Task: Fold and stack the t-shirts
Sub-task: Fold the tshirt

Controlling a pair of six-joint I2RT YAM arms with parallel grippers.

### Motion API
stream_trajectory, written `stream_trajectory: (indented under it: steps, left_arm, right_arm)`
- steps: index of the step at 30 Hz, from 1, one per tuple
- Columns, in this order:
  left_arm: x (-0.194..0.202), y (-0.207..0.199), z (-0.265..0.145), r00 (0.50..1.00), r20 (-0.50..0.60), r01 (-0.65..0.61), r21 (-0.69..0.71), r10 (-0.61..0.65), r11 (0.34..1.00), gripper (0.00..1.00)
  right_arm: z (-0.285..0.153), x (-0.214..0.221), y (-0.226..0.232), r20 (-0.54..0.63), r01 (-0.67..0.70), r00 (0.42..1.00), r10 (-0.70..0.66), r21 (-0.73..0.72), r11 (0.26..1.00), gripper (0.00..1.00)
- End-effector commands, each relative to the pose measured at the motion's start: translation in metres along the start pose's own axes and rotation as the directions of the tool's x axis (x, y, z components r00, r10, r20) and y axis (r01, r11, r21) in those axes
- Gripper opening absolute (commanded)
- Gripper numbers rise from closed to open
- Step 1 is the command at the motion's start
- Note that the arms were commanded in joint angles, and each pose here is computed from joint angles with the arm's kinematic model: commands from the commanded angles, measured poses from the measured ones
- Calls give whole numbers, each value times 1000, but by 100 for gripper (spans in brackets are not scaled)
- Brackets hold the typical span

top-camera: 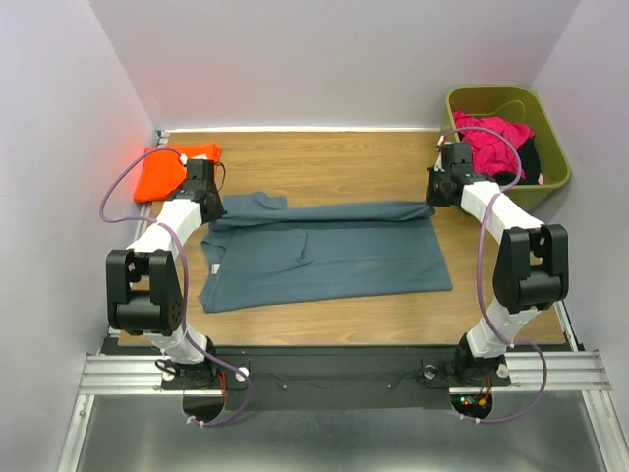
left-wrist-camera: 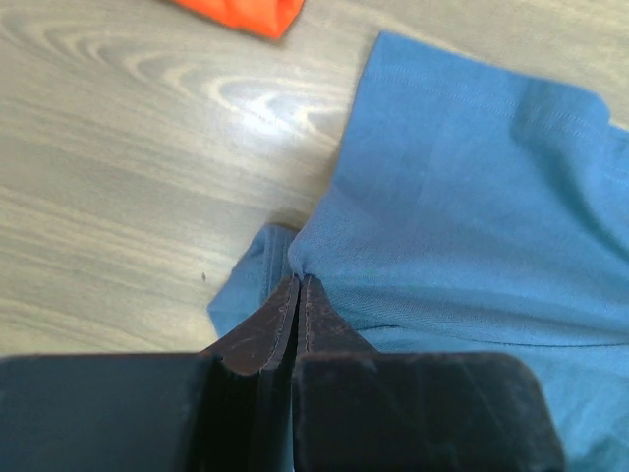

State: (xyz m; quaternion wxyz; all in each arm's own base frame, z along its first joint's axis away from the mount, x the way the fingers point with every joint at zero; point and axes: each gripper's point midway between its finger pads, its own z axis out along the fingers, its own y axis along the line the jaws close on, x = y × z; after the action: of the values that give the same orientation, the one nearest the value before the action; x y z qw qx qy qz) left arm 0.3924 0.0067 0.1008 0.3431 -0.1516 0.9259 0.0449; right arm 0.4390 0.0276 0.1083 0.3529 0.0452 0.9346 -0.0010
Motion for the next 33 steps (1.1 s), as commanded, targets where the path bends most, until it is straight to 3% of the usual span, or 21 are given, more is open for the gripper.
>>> stream_trajectory:
  steps: [1,16,26,29,33]
  left_arm:
    - [8,13,-5,999,6,33,-41,-33,999,0]
    - [66,27,18,992,-106,54,-103,-65,993,0]
    - [65,40,20,994,-88,47,-176,-64,983,0]
    - [69,40,21,993,-99,46,-179,-64,983,0]
    - [73,37,19,991,-105,64,-162,-82,985,9]
  right_arm:
    - [-10,-5,-9,40,-50,998,49,27,998,1]
    - [15,49,-14,-87,-120,988,126,75,990,1]
    - [20,61,-19,-116,-97,987,109,100,990,1]
    - [19,64,-19,-123,-89,987,101,98,991,4]
    - [13,64,-16,-115,-107,987,115,77,991,11]
